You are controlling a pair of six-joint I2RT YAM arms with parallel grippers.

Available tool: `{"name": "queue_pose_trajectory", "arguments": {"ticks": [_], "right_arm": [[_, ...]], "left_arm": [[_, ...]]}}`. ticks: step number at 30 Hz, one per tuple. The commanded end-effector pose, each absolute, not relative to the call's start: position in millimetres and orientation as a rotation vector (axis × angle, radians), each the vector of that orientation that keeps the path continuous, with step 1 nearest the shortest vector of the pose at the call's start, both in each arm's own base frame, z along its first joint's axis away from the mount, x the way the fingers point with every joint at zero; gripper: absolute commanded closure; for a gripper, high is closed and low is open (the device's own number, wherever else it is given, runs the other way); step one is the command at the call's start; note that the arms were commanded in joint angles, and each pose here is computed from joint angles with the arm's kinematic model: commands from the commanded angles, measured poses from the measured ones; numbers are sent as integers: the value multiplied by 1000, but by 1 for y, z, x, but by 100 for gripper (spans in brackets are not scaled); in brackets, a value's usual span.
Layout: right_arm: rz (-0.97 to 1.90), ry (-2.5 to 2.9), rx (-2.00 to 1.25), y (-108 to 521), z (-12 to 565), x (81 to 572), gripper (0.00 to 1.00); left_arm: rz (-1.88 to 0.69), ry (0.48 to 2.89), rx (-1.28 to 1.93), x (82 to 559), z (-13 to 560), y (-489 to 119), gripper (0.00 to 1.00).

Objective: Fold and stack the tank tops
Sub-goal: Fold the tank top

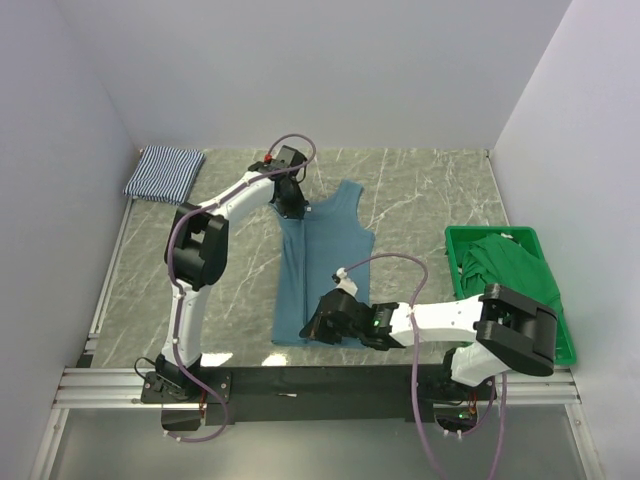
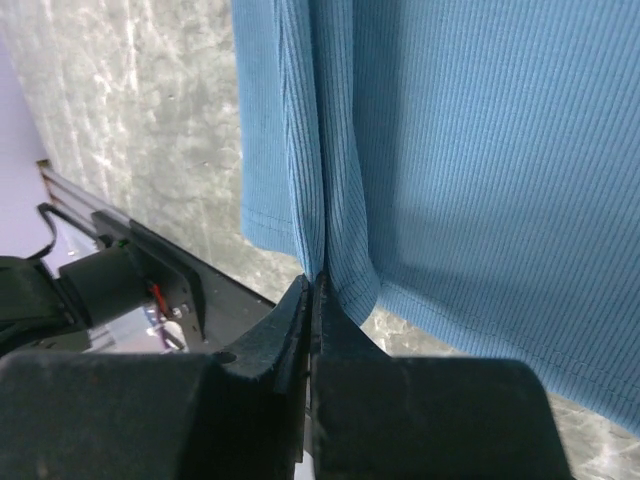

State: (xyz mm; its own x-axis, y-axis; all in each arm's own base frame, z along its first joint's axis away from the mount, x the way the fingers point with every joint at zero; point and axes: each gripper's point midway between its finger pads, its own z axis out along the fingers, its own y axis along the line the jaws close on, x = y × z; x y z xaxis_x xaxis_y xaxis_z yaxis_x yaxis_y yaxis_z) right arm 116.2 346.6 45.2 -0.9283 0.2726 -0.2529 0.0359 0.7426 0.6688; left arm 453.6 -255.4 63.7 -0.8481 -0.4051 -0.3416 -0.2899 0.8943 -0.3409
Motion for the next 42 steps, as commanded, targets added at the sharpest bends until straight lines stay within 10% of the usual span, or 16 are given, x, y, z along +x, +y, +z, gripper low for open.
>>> {"name": "queue_pose_trajectory", "arguments": {"ticks": [1, 18, 29, 42], "right_arm": [[1110, 2552, 286, 354, 63, 115, 100], [1139, 2539, 418, 328, 48, 109, 77], [1061, 2419, 358, 303, 87, 122, 50], [756, 2434, -127, 377, 115, 160, 52]], "left_arm": [[-441, 2562, -499, 474, 83, -269, 99], [-476, 2593, -383, 468, 71, -293, 99], [-531, 2457, -367, 486, 124, -282, 42], [-240, 2298, -1021, 528, 114, -84, 63]]}}
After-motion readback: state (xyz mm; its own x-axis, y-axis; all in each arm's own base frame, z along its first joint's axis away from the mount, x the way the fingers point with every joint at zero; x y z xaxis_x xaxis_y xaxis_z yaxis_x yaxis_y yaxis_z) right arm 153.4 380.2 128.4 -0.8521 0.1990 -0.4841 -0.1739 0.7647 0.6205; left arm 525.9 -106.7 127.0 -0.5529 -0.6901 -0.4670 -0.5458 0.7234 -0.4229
